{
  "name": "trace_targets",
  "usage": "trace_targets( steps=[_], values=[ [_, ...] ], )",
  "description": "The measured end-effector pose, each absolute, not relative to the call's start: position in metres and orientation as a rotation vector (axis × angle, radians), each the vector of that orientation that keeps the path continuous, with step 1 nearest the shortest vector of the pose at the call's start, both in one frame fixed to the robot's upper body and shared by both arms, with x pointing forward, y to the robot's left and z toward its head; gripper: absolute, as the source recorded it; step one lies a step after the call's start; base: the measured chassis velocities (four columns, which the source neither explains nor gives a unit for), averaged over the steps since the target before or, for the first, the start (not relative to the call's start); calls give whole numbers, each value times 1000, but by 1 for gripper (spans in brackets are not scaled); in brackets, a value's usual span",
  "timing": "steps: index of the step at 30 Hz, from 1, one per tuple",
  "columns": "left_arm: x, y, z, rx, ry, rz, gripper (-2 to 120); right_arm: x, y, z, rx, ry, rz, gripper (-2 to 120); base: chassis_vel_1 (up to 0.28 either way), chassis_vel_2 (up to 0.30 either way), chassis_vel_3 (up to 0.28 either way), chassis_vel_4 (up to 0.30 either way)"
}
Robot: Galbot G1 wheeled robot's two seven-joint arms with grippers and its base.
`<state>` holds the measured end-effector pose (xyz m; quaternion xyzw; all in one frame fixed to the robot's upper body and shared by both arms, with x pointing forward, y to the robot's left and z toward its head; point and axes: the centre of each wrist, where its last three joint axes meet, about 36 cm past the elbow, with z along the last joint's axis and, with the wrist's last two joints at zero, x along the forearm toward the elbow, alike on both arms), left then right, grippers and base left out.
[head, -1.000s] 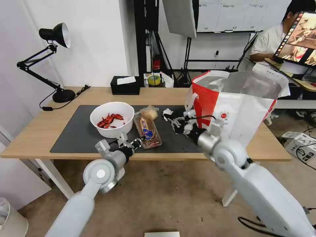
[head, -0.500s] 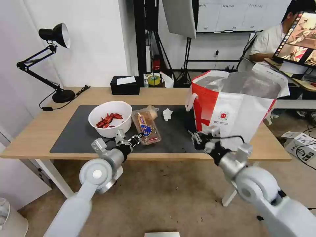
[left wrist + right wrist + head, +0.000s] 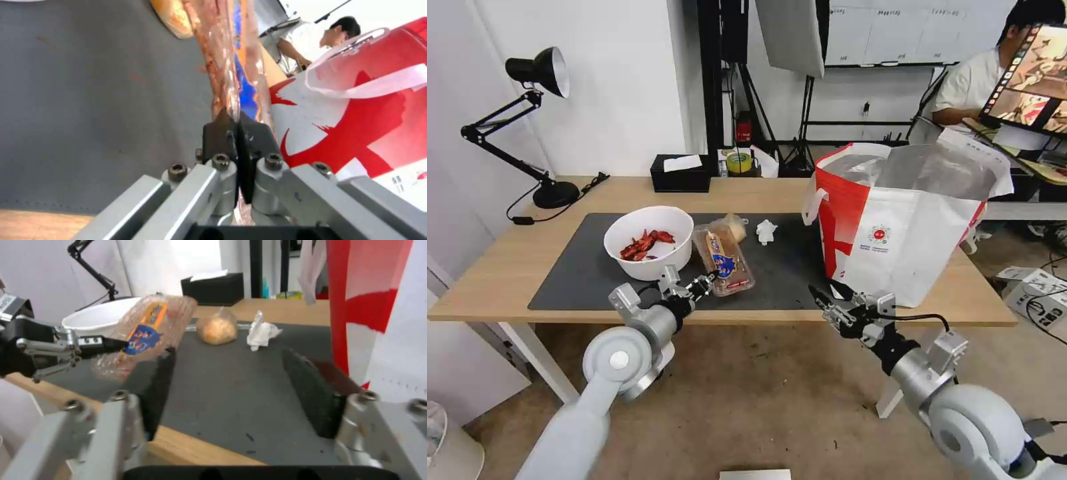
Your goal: Pick up the trash from the table and place it into the takeout bag.
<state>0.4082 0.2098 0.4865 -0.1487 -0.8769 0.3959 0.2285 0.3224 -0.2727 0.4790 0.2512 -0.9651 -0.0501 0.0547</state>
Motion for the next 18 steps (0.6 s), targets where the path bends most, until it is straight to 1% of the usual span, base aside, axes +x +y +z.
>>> trace_targets(
  steps=[1,3,5,6,9,12,18],
  values=[
    [408,210,487,-412,-2413,1090,0,324,-273,481,759,-2936,-144,74,0,0,0,0],
    [407,210,487,-415,-2411,1091,0,324,-274,482,757,-2940,-138,75,0,0,0,0],
    [406,210,488,-421,-2407,1094,0,325,-275,485,755,-2947,-125,85,0,0,0,0],
    [406,210,488,-421,-2407,1094,0,325,-275,485,755,-2947,-125,85,0,0,0,0],
    [405,209,488,-436,-2406,1100,0,325,-277,487,752,-2948,-113,98,0,0,0,0],
    [405,209,490,-447,-2409,1103,0,325,-277,487,749,-2947,-110,100,0,0,0,0],
    [405,210,506,-498,-2431,1108,0,316,-278,482,726,-2934,-120,100,0,0,0,0]
  ],
)
